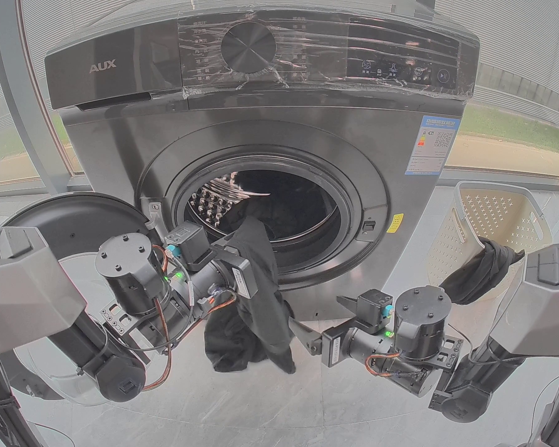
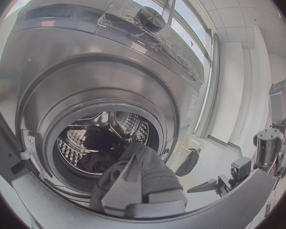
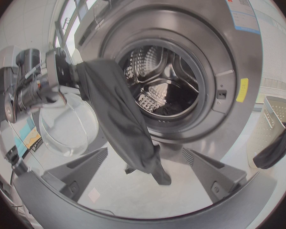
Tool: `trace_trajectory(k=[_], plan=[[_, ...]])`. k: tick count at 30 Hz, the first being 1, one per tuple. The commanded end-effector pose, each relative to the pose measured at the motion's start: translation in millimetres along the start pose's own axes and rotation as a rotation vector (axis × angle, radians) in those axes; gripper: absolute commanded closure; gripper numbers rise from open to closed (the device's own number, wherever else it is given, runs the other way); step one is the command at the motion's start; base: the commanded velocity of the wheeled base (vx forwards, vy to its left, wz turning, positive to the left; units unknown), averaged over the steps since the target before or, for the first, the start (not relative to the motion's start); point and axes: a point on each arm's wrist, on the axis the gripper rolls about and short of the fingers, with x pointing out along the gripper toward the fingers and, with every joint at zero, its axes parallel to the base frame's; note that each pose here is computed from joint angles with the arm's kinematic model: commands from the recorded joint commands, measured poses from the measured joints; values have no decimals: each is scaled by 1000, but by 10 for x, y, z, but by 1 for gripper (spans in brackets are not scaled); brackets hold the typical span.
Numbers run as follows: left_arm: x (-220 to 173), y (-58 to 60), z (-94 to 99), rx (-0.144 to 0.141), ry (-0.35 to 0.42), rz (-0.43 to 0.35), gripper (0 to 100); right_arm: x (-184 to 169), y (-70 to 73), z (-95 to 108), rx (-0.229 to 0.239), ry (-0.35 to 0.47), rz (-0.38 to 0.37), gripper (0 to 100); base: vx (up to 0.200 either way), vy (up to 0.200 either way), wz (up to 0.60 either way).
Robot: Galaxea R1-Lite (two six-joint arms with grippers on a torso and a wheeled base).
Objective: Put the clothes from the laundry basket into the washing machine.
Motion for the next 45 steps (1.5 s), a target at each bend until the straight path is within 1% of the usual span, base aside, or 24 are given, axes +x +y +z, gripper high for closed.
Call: trace_trajectory(k=[1,6,11,14,16,19,23,28,30,32,33,34,38,40,41,43,45], plan=[[3,-8,60,-1,-23,10,100,-66,-110,-185,-19,90,-37,0,0,0,0],[26,-17,85,0,-38,18,100,-32,-151,-223,-20,100,-52,0,0,0,0],[32,-8,99,0,-44,21,100,-20,-184,-317,-21,128,-60,0,0,0,0],[31,-12,207,-6,-79,19,100,-48,-209,-398,-24,156,-59,0,0,0,0],[39,-14,243,-8,-92,18,100,-63,-230,-440,-24,169,-51,0,0,0,0],[38,-24,246,-8,-91,17,100,-71,-267,-513,-21,194,-22,0,0,0,0],[22,-35,261,-9,-93,13,100,-48,-281,-575,-20,202,22,0,0,0,0],[12,-22,286,-8,-101,17,100,72,-280,-612,-19,175,33,0,0,0,0],[0,-19,301,-8,-104,17,100,112,-283,-646,-12,184,59,0,0,0,0],[1,-24,309,-8,-107,15,100,172,-317,-654,-2,183,94,0,0,0,0],[1,-24,309,-8,-107,15,100,172,-317,-654,-2,183,94,0,0,0,0],[-1,-30,312,-9,-107,14,100,216,-329,-664,5,183,110,0,0,0,0],[-10,-34,310,-9,-105,12,100,336,-334,-761,11,196,162,0,0,0,0],[-12,-35,315,-9,-106,12,100,388,-332,-801,5,201,179,0,0,0,0],[-13,-35,320,-9,-108,12,100,395,-332,-807,5,201,179,0,0,0,0],[-18,-32,343,-9,-114,13,100,488,-336,-892,0,214,179,0,0,0,0],[-24,-32,350,-9,-116,13,100,582,-334,-934,-12,209,181,0,0,0,0]])
